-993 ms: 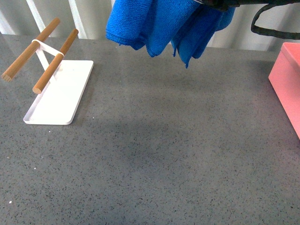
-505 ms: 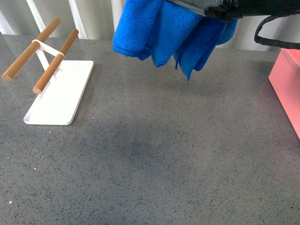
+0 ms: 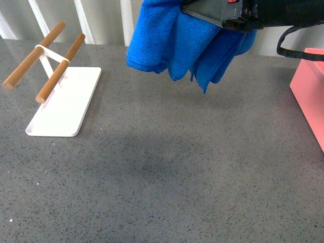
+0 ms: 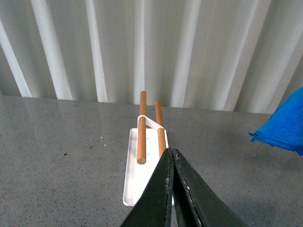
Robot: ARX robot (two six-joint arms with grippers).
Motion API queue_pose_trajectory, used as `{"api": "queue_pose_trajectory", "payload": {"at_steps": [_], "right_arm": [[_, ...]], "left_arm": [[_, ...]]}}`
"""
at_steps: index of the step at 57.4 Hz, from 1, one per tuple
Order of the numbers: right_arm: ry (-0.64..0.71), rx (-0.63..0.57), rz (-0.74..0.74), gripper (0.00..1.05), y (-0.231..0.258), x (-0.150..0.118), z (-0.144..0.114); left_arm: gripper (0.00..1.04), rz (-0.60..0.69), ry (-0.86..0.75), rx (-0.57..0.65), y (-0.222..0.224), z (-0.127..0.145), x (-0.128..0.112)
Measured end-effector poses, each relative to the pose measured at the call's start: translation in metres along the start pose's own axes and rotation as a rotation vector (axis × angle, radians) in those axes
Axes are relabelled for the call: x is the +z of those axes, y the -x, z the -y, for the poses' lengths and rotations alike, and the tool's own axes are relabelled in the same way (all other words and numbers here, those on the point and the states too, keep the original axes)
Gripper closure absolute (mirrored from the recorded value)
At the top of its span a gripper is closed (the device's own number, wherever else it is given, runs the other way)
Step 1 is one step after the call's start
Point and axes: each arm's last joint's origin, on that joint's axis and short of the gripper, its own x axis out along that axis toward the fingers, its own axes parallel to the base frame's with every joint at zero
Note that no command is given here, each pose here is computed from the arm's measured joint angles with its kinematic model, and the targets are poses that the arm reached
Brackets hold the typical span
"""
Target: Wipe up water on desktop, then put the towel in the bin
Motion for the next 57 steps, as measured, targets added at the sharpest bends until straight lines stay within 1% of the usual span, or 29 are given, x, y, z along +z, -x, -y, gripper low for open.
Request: {"api": "queue_pose_trajectory", "payload": {"at_steps": [34, 43, 47, 53, 57], "right_arm": [[-0.016, -0.026, -0.041, 1.01, 0.017, -0.014, 0.003], [-0.017, -0.026, -0.046, 1.01, 0.019, -0.015, 0.002], [-0.016, -0.026, -0.049, 1.01, 0.02, -0.015, 0.002], [-0.02, -0.03, -0.059, 1.01, 0.02, -0.016, 0.002], [-0.02, -0.03, -0.068, 1.01, 0.021, -0.018, 0.002]], "left_arm": [[1.01, 0.005, 0.0, 0.0, 0.016, 0.0, 0.001], [1.01, 0.005, 0.0, 0.0, 0.019, 0.0, 0.001], [1.01, -0.029, 0.0, -0.001, 0.025, 0.0, -0.004], [1.01, 0.003, 0.0, 0.0, 0.029, 0.0, -0.002], [1.01, 0.001, 0.0, 0.0, 0.029, 0.0, -0.002]]}}
